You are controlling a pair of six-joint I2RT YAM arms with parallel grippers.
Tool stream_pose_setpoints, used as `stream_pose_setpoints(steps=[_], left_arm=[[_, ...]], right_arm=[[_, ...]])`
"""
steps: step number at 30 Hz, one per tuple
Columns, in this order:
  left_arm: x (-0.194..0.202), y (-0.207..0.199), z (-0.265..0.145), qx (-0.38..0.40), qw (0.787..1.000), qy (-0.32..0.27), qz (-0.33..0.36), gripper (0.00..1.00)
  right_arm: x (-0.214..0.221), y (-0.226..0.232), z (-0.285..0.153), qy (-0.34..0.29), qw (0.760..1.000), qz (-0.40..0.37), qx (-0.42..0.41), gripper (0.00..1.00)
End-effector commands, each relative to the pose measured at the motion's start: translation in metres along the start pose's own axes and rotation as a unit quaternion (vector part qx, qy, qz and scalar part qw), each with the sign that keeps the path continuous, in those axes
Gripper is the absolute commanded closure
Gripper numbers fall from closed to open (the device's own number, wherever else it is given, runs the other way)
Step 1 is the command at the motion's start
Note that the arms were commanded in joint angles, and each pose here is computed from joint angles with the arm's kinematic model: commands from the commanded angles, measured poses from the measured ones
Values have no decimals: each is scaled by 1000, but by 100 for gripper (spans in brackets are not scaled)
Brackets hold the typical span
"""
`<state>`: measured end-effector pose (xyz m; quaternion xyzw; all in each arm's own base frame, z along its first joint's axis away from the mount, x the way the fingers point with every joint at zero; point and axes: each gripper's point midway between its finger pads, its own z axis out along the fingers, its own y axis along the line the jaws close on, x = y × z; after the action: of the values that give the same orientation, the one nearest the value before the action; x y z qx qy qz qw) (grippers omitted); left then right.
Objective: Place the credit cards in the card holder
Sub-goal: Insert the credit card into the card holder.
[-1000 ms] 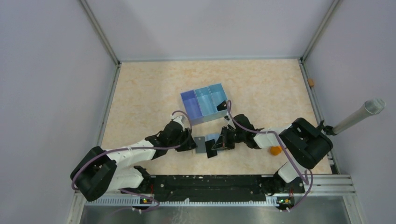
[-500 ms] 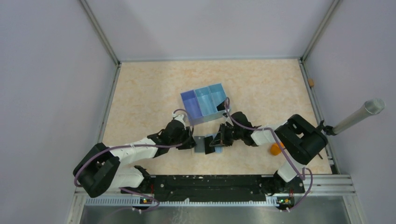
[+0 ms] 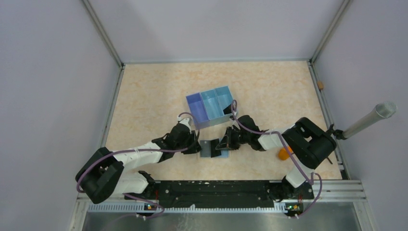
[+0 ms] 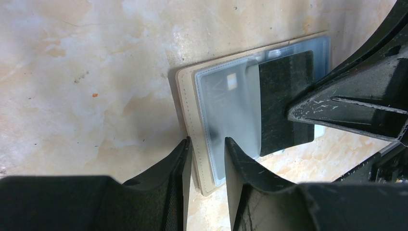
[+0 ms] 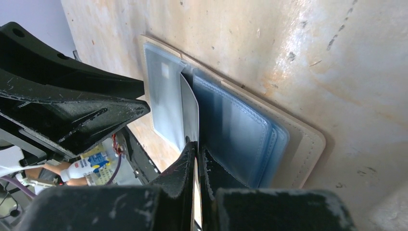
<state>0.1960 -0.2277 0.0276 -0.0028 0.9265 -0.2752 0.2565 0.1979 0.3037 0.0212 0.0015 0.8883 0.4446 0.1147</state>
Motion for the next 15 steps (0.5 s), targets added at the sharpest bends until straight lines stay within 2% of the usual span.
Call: stream_pose_setpoints(steps=[1,15], left_arm=[[14,18,2,-30,999,18,6,65],[16,20,1,-31,999,20,2,65]], right_arm=[[-16,-26,5,-42,997,-19,61,100],[-14,-29,10,-38,995,-35,80,100]])
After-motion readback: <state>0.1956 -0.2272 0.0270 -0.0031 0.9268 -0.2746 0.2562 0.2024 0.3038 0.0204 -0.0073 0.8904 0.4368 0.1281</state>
